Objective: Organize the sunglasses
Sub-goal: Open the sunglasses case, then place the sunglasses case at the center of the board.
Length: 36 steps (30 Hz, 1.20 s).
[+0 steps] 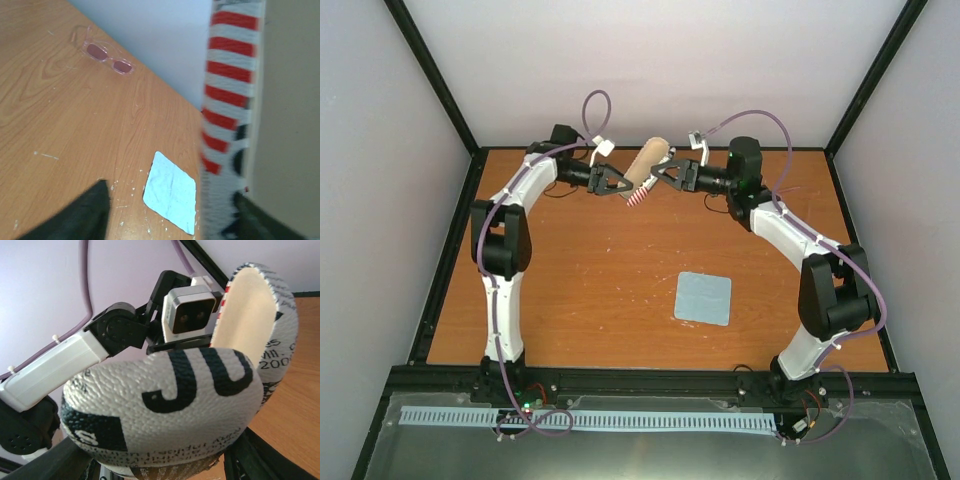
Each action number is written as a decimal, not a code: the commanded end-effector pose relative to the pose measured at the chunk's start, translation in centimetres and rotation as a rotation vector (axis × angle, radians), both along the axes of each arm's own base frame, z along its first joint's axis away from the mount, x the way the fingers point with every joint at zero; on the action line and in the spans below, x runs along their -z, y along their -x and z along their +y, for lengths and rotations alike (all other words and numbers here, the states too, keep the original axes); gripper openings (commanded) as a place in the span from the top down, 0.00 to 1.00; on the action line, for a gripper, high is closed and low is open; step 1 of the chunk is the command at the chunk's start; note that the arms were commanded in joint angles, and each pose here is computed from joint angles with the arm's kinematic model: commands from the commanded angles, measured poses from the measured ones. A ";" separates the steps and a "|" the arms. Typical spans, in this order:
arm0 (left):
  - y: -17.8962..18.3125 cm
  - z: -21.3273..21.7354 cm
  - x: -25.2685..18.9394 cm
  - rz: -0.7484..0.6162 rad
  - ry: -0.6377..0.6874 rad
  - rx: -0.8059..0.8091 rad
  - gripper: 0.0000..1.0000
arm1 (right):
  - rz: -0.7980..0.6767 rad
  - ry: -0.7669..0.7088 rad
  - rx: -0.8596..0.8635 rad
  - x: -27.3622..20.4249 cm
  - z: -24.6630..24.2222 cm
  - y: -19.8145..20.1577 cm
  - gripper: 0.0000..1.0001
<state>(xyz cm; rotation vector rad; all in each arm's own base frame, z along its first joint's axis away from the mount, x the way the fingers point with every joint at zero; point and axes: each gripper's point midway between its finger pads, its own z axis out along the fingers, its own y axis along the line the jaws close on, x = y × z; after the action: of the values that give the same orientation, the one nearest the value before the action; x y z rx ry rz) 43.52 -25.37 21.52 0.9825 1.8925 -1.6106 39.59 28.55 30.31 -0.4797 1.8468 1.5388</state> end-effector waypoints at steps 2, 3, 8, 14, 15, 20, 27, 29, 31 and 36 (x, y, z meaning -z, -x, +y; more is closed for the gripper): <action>0.4 -1.1 -2.5 -0.065 0.023 0.029 0.68 | -0.092 -0.037 -0.007 -3.0 0.1 0.1 0.72; 0.4 -1.2 -2.6 -0.064 0.027 0.031 0.76 | -0.090 -0.034 -0.008 -2.9 0.1 0.1 0.71; 0.5 -1.2 -3.5 -0.057 0.032 0.032 0.99 | -0.069 -0.011 -0.011 -1.8 0.1 0.2 0.67; -0.5 -0.4 -3.6 -0.198 -0.121 0.000 1.00 | 0.039 0.176 0.120 3.1 -2.7 -0.6 0.00; -0.7 -0.1 -3.3 -0.237 -0.173 -0.005 1.00 | 0.086 0.232 0.175 4.6 -4.4 -0.4 0.00; -1.3 2.3 0.6 -0.429 -0.484 0.020 1.00 | 0.171 0.458 0.589 7.8 -16.1 0.0 0.00; -1.1 3.1 6.4 -0.743 -0.869 0.104 0.99 | 0.235 0.541 0.811 8.5 -20.3 -0.8 0.00; -1.5 2.8 7.5 -0.813 -0.940 0.106 1.00 | 0.266 0.519 0.830 9.0 -20.4 -1.3 0.00; -2.0 2.5 8.2 -0.844 -0.969 0.091 0.99 | 0.272 0.499 0.832 9.1 -20.2 -1.6 0.00; -3.7 2.2 9.1 -0.960 -1.018 0.037 0.99 | 0.259 0.505 0.842 9.0 -20.4 -1.9 0.00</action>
<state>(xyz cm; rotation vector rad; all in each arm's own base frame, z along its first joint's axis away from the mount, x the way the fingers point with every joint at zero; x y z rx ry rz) 42.77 -23.78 8.95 1.8051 2.0145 -0.2232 41.15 8.66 20.92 0.2656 2.2414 0.6175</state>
